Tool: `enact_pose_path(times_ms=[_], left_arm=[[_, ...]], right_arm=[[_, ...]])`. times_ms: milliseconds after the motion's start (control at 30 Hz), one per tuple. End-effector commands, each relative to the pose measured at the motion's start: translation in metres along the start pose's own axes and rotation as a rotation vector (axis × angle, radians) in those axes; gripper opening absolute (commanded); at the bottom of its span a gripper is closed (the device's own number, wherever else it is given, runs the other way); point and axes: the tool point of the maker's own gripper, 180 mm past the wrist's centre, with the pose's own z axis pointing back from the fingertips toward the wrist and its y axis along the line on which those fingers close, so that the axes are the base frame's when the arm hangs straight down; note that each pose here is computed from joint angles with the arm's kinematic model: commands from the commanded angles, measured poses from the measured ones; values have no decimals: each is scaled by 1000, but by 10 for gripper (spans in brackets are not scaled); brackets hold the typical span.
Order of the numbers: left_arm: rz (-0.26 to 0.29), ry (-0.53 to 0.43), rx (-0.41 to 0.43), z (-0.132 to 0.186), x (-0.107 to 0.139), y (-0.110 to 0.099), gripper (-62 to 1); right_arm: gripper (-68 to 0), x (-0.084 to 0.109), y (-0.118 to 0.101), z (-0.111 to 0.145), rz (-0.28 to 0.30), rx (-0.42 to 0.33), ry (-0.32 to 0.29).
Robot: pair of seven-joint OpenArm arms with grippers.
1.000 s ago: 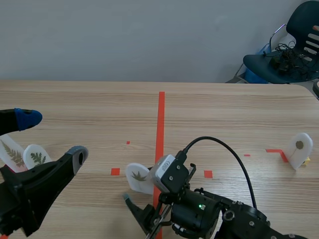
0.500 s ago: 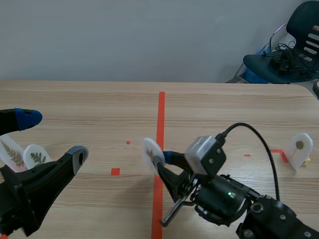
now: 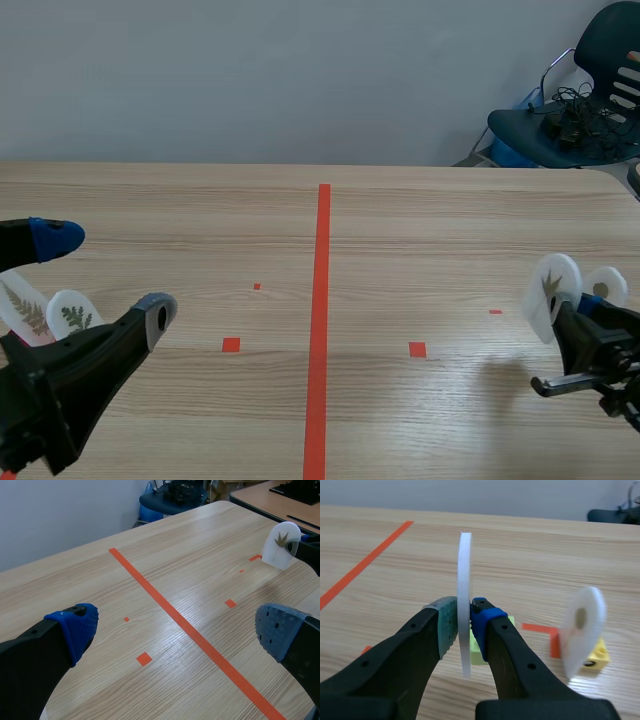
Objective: Do the leaf sorting experiment
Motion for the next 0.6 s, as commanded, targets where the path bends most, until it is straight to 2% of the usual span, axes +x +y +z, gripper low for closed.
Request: enact_pose_path(times_ms=[0, 100, 233, 367, 567], left_arm=[[3, -29, -1, -1, 7, -1, 14], [3, -30, -1, -1, 7, -1, 14], [3, -29, -1, -1, 7, -1, 14], [3, -29, -1, -1, 7, -1, 14], [3, -29, -1, -1, 7, -1, 14]], right_arm=[[-598, 9, -1, -9, -22, -5, -43], [-599, 5, -7, -13, -25, -28, -39], [-599, -12, -13, -17, -46, -70, -2], [-599, -15, -19, -20, -55, -94, -16], [-598, -29, -42, -17, 8, -203, 39]])
